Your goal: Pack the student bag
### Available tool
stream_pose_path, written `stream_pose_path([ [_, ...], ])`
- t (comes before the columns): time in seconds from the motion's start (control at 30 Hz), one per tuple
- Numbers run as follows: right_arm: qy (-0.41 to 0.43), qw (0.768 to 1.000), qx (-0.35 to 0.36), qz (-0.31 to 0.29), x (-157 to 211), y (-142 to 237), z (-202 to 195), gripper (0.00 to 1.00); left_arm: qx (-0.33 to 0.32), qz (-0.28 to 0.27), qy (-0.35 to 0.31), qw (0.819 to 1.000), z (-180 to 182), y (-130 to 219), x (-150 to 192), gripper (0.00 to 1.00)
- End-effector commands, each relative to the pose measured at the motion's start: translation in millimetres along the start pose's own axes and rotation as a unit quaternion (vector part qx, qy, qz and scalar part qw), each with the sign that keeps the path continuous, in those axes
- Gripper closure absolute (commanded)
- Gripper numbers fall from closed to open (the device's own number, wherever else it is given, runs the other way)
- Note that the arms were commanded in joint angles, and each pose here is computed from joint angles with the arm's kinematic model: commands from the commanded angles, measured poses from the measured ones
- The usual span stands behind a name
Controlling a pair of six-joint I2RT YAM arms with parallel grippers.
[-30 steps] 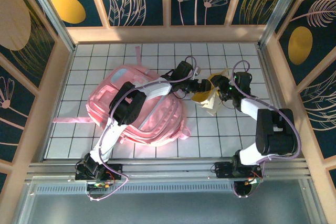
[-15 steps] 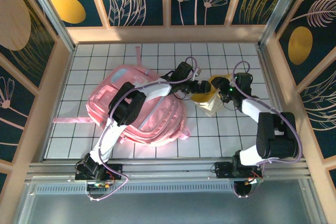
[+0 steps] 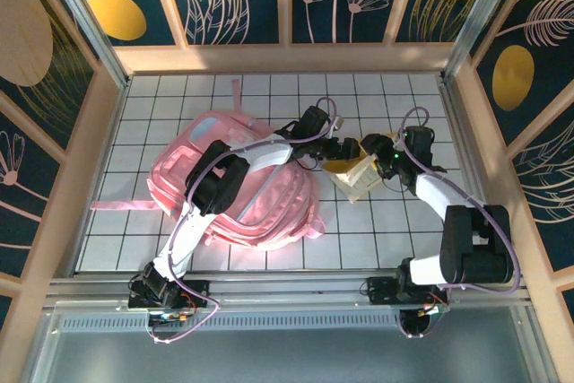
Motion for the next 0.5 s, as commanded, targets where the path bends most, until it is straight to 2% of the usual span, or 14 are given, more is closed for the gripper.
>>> stream_pose_path([
  [0.0, 0.007, 1.0, -0.005, 0.024, 12.3, 1.6, -3.6, 0.34, -0.024, 0.064, 0.048, 0.997, 11.2, -7.1, 35.5, 0.01],
  [0.47, -0.003, 1.0, -0.026, 0.015, 15.8, 4.8, -4.6, 0.33, -0.019, 0.062, 0.055, 0.996, 12.3, -6.9, 38.5, 0.01],
])
Point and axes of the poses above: each hand's point on the last joint's axis, 136 mm out from that joint toward the fingers, its own y axis back along the fingers, its own z axis along the line the jaws close on, x = y × z, the point moved 7 cm from there along y, back along the fingers, and after that the axes turned 4 degrees about -y, right-handed, at the moved point
